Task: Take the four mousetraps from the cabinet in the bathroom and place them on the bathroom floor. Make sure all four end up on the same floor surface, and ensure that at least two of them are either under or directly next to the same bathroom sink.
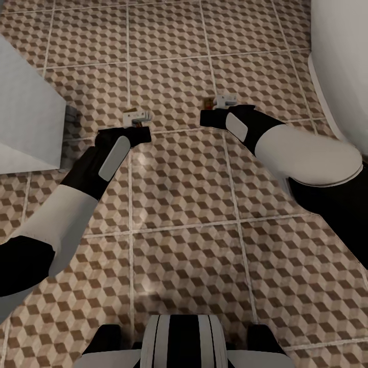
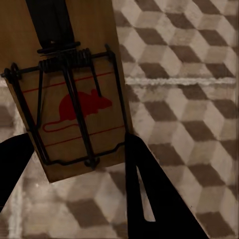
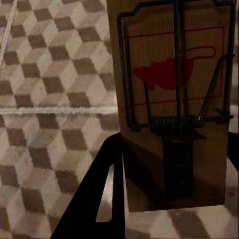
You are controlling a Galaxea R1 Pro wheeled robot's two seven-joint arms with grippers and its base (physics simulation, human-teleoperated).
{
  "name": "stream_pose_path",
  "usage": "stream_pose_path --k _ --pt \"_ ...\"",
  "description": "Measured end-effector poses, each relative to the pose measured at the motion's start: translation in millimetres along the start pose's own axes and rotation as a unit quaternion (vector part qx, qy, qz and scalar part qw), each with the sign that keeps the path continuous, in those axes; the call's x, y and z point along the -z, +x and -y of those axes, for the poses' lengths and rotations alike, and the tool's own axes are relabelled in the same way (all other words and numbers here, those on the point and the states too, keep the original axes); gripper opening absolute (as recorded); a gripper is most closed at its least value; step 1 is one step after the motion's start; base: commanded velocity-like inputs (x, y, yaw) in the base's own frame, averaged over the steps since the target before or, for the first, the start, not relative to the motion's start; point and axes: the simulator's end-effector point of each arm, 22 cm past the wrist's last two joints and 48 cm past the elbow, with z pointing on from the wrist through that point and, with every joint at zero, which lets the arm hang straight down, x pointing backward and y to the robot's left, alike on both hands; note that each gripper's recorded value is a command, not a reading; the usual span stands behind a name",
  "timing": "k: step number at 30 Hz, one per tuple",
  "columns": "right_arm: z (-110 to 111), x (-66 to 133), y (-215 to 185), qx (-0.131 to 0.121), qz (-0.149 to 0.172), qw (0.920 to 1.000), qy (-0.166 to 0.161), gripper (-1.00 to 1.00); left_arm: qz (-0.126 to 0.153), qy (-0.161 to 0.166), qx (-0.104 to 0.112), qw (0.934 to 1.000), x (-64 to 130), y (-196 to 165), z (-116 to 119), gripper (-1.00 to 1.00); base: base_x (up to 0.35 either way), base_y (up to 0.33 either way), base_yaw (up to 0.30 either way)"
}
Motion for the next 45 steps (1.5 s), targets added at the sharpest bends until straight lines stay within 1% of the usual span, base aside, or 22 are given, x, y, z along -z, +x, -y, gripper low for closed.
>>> stream_pose_path --k 8,15,20,27,29,32,35,41,45 --pt "0.0 0.0 0.3 0.000 -0.001 1.0000 0.000 -1.00 0.000 -0.001 0.000 1.0000 -0.1 0.1 -0.2 -1.00 0.338 -0.043 0.006" --pt "0.3 0.2 1.2 -0.001 -0.003 1.0000 0.001 -1.00 0.000 -0.001 0.000 1.0000 0.0 0.0 -0.4 -1.00 0.338 -0.003 0.145" --pt "0.4 0.3 5.7 -0.003 -0.014 0.9999 0.002 -1.00 0.000 -0.001 0.000 1.0000 0.0 0.1 -0.4 -1.00 0.338 0.000 0.027" --pt "1.6 0.4 8.5 -0.004 -0.020 0.9998 0.004 -1.00 -0.001 -0.002 0.000 1.0000 -0.1 0.4 -0.7 -1.00 0.338 -0.019 0.004" --pt "3.9 0.7 13.6 -0.006 -0.031 0.9994 0.009 -1.00 0.000 -0.002 -0.001 1.0000 -0.1 0.2 -0.5 -1.00 0.338 -0.069 0.001" --pt "7.6 2.4 29.5 -0.011 -0.067 0.9975 0.019 -1.00 0.000 -0.002 -0.001 1.0000 0.0 0.2 0.5 -1.00 0.338 -0.080 0.000" --pt "8.5 3.7 37.5 -0.015 -0.086 0.9960 0.021 -1.00 0.000 -0.001 -0.001 1.0000 0.0 0.4 2.5 -1.00 0.338 -0.086 0.000" --pt "8.2 4.2 40.2 -0.017 -0.092 0.9954 0.021 -1.00 0.000 0.000 -0.002 1.0000 0.1 0.2 3.8 -1.00 0.338 -0.088 0.000" --pt "8.8 3.9 38.5 -0.016 -0.088 0.9958 0.022 -1.00 0.000 0.000 -0.002 1.0000 0.1 0.4 4.0 -1.00 0.338 -0.089 0.000"
